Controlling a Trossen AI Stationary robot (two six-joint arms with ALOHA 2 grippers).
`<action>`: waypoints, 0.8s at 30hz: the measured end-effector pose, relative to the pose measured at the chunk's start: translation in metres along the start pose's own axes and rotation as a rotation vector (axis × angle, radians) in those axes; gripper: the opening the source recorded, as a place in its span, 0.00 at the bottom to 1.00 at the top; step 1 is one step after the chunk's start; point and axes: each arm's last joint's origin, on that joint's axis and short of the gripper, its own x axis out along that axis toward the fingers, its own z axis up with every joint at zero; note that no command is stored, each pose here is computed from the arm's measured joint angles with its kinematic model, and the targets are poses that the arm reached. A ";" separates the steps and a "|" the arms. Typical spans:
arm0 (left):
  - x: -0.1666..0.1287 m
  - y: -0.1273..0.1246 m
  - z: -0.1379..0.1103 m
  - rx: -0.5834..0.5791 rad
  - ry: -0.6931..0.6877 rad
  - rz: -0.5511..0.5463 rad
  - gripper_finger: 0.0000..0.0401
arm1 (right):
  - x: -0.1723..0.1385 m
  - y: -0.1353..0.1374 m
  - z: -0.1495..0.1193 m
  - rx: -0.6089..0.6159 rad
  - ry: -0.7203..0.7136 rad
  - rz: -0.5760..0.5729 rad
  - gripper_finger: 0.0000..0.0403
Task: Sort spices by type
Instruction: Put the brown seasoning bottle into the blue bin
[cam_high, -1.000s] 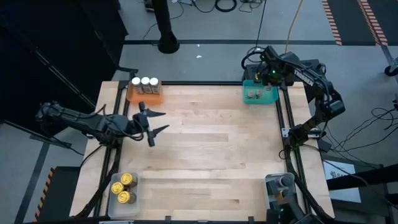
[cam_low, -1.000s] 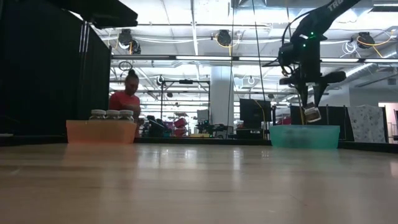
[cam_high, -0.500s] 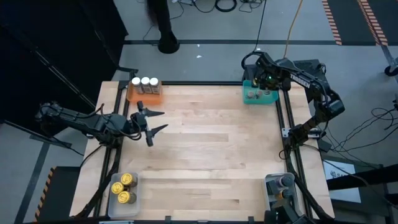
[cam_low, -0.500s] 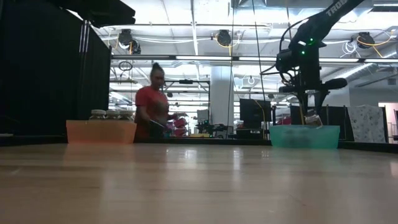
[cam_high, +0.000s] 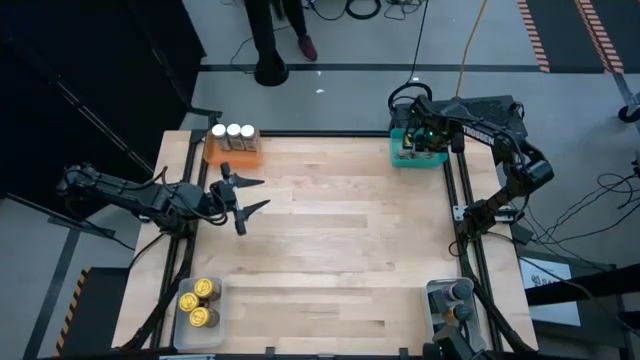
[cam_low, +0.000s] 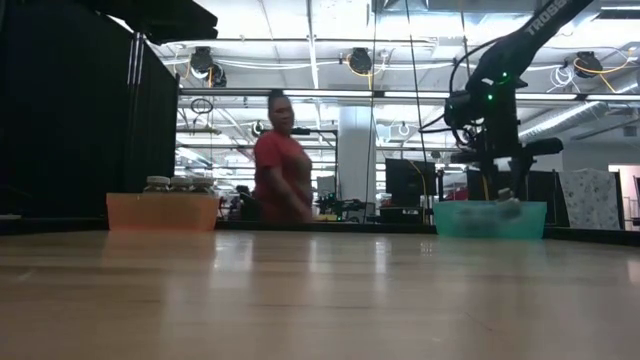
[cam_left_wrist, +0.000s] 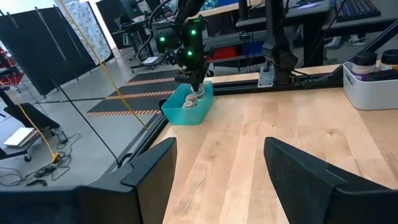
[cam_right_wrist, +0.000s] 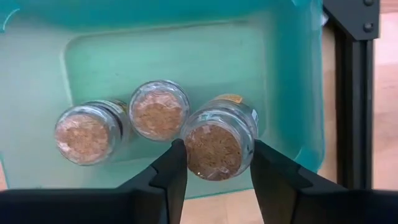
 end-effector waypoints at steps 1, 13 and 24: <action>0.000 0.000 0.000 0.000 0.000 0.000 0.62 | 0.001 0.000 0.000 -0.005 -0.002 0.003 0.35; 0.000 0.000 0.000 0.000 0.000 0.000 0.62 | 0.002 0.001 0.000 -0.007 -0.010 0.012 0.57; 0.000 0.000 0.000 0.001 0.000 0.000 0.62 | -0.028 0.017 0.016 -0.060 -0.131 0.077 0.61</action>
